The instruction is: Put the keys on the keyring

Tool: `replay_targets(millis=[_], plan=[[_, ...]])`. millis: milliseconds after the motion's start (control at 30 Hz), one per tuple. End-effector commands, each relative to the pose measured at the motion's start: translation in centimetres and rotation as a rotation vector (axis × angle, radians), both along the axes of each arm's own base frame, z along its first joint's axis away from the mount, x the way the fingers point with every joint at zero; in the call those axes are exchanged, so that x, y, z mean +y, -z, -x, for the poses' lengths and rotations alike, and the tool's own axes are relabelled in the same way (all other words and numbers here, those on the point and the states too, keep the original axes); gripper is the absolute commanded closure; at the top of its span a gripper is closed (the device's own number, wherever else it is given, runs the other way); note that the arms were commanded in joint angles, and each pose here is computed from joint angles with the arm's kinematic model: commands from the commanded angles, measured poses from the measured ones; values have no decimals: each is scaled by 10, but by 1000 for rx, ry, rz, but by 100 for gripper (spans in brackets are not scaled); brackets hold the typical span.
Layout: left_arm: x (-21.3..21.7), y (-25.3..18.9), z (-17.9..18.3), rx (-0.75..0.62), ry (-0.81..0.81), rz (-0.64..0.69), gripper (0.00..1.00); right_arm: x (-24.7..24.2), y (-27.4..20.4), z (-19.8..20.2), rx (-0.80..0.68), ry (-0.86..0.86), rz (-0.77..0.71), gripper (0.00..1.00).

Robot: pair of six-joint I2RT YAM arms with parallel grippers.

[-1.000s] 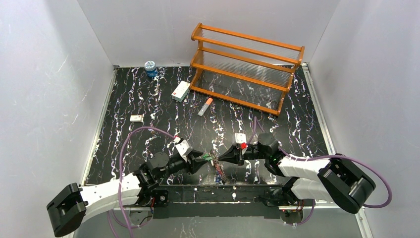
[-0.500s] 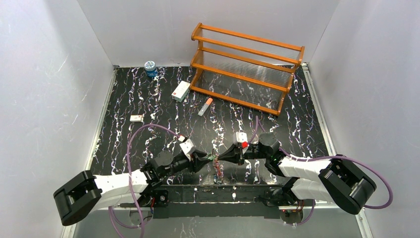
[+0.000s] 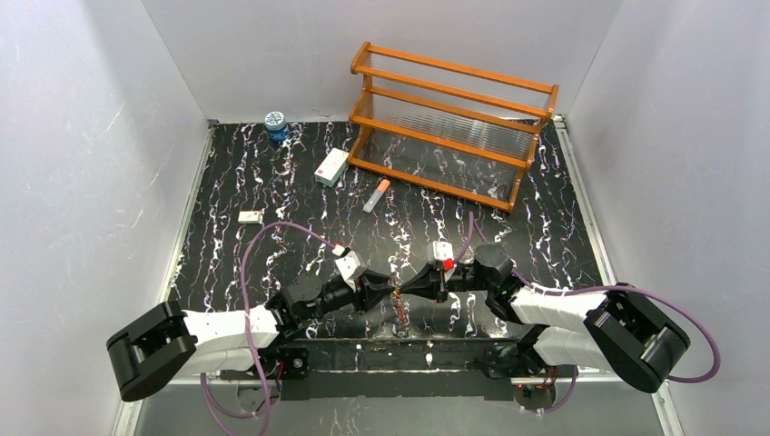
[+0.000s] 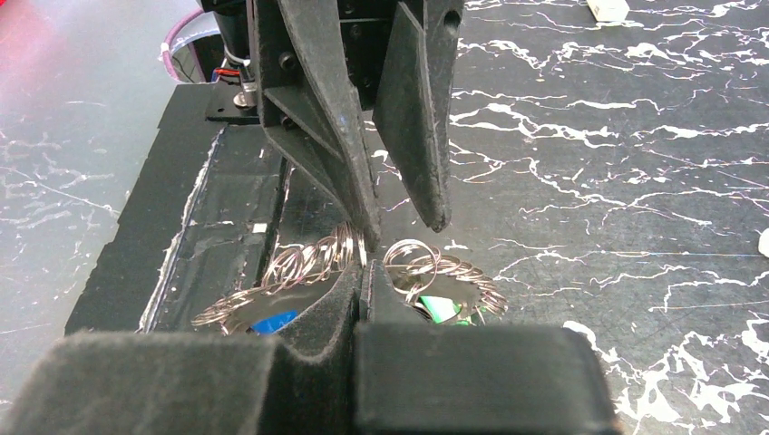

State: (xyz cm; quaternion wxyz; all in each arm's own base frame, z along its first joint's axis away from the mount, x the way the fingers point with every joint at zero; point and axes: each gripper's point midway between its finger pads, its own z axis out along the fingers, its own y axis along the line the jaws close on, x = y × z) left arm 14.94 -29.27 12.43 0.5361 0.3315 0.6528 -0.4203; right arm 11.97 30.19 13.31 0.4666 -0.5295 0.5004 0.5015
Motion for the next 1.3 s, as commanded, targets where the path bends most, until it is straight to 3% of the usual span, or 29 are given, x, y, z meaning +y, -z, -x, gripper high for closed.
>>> replay_targets(millis=[0,300,500,1100,1267], plan=[[-4,-24,7,-64,43,68,71,7,-29,-10,-78,13,-78,99],[-5,-9,13,-20,63,41,78,9,-35,-12,-85,13,-87,99],[-3,1,14,-1,54,18,77,10,-37,-13,-84,18,-92,99],[-8,-6,16,-25,59,25,76,14,-37,-14,-71,1,-85,99],[-6,-11,5,-66,7,20,80,13,-36,-11,-70,-10,-83,99]])
